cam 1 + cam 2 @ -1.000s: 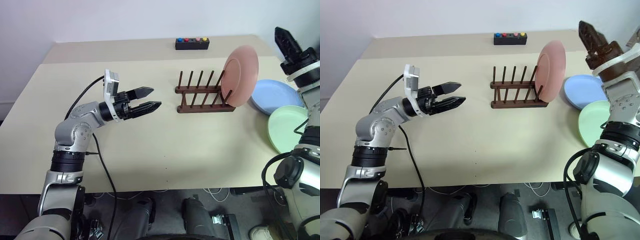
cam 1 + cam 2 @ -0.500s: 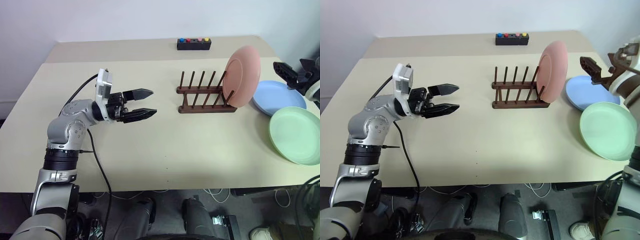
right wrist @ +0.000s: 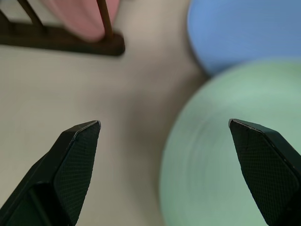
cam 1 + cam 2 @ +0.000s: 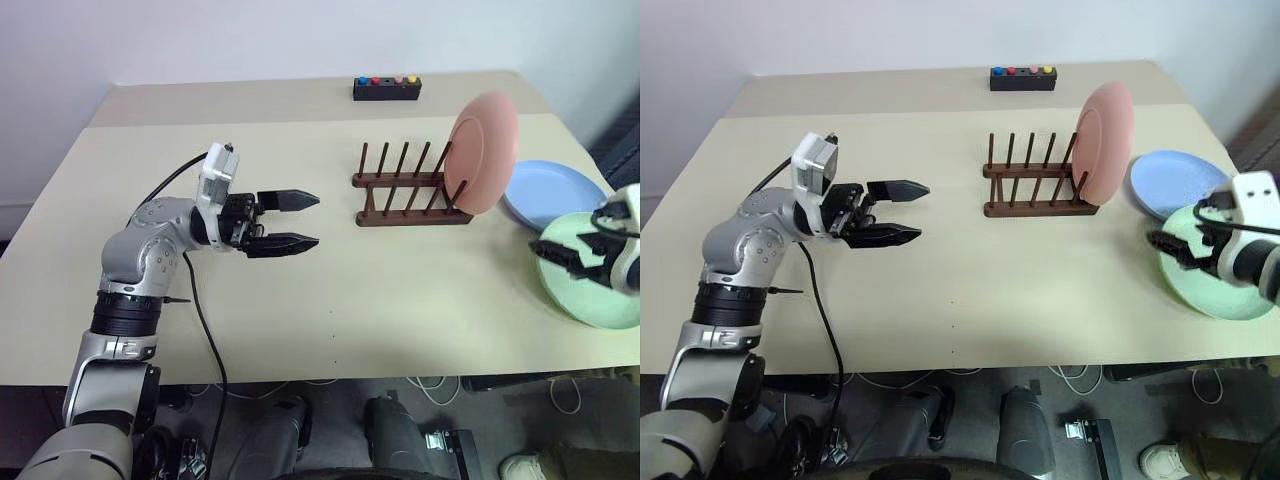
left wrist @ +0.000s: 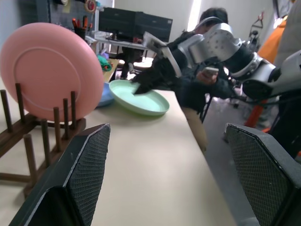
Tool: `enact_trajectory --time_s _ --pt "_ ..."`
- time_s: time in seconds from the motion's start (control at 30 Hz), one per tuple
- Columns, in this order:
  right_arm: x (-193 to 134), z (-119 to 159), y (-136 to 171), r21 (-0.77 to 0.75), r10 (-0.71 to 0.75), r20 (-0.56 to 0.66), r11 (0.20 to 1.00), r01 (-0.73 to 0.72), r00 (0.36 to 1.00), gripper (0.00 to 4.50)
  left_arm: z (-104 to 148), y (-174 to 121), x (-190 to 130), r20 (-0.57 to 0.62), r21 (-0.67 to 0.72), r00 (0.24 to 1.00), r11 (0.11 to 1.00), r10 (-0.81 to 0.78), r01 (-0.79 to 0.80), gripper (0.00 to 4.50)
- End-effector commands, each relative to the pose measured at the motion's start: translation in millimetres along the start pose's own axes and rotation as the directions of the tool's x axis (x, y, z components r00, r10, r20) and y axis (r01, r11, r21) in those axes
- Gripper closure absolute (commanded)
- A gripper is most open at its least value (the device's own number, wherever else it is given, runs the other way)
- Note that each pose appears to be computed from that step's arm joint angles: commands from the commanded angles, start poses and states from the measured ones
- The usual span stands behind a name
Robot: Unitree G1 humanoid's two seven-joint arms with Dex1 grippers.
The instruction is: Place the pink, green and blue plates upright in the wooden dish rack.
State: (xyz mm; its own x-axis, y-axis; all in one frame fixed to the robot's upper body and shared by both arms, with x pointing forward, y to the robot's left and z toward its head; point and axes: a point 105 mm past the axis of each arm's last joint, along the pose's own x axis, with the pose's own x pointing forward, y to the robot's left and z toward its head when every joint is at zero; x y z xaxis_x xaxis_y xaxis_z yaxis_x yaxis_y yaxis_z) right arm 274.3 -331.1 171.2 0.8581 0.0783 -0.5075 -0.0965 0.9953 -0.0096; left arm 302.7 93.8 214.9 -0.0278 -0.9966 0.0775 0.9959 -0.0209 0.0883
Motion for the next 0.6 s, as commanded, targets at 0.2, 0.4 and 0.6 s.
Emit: enact_trajectory --time_s 0.2,0.4,0.6 --pt "1.0 -31.3 -9.0 -0.037 -0.054 -0.089 0.998 0.051 0.995 0.53 1.1 -1.2 3.9 -0.028 0.072 1.0 0.997 -0.008 0.01 0.46" --pt "4.2 -32.9 -4.3 -0.081 -0.03 -0.101 0.996 0.022 0.994 3.29 3.3 1.5 3.0 -0.026 0.073 1.0 0.997 0.011 -0.009 0.46" --pt "6.3 -37.2 -10.6 -0.153 -0.065 -0.129 0.987 0.045 0.99 4.43 3.4 6.2 1.5 -0.019 0.071 0.999 0.997 0.036 -0.034 0.46"
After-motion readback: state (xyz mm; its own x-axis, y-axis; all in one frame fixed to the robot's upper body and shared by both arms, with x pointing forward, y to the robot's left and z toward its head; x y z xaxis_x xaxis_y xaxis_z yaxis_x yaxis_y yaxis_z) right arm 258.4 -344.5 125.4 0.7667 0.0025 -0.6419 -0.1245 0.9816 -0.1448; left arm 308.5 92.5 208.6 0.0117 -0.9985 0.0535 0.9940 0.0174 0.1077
